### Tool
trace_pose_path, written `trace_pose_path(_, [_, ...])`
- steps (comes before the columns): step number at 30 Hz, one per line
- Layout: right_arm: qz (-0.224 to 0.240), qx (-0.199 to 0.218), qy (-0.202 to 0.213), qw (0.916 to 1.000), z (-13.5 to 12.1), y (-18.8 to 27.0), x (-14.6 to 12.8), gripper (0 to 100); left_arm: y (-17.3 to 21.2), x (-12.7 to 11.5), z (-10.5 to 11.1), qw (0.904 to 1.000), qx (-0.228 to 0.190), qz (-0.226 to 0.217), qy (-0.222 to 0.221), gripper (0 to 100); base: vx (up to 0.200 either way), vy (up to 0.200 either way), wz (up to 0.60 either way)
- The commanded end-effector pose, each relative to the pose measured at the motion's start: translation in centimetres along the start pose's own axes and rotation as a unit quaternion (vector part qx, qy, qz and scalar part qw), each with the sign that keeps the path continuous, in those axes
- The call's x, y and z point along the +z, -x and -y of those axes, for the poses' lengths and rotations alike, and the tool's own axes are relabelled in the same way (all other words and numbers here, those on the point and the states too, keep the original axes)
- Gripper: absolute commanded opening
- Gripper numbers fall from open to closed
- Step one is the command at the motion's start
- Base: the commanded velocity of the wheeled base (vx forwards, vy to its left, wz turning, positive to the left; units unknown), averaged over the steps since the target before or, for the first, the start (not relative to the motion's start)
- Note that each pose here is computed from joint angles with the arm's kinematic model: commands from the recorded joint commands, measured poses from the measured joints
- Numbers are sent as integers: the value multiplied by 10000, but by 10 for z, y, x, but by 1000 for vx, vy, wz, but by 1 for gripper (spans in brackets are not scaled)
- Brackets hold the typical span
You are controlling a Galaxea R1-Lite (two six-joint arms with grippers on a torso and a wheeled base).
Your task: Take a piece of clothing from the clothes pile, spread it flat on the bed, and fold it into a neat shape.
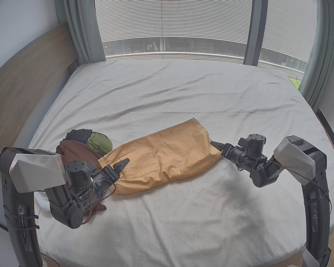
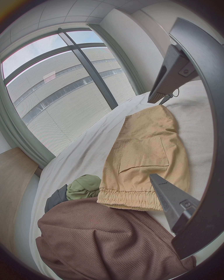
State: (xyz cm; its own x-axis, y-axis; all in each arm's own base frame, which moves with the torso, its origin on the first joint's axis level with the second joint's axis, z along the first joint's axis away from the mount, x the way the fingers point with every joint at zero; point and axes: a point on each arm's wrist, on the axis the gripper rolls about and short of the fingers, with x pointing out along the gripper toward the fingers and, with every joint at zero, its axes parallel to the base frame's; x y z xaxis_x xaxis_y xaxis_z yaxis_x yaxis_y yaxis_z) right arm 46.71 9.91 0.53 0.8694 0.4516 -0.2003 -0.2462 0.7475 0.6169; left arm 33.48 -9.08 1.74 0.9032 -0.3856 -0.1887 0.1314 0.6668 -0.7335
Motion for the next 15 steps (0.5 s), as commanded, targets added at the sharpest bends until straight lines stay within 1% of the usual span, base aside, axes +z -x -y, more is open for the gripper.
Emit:
trace_pose_path(1, [-51, -61, -15, 10000, 8, -8, -10, 100, 0, 1, 0, 10000, 0, 13, 5, 100, 0, 0, 0])
trace_pose_path(11, [-55, -45, -16, 10000, 12, -17, -16, 100, 0, 1, 0, 10000, -5, 18, 4, 100, 0, 0, 0])
trace_pose_path(13, [-34, -49, -20, 10000, 13, -19, -16, 100, 0, 1, 0, 10000, 0, 24, 5, 100, 0, 0, 0])
trace_pose_path(15, [88, -141, -15, 9999, 16, -24, -17, 100, 0, 2, 0, 10000, -6, 29, 4, 100, 0, 0, 0])
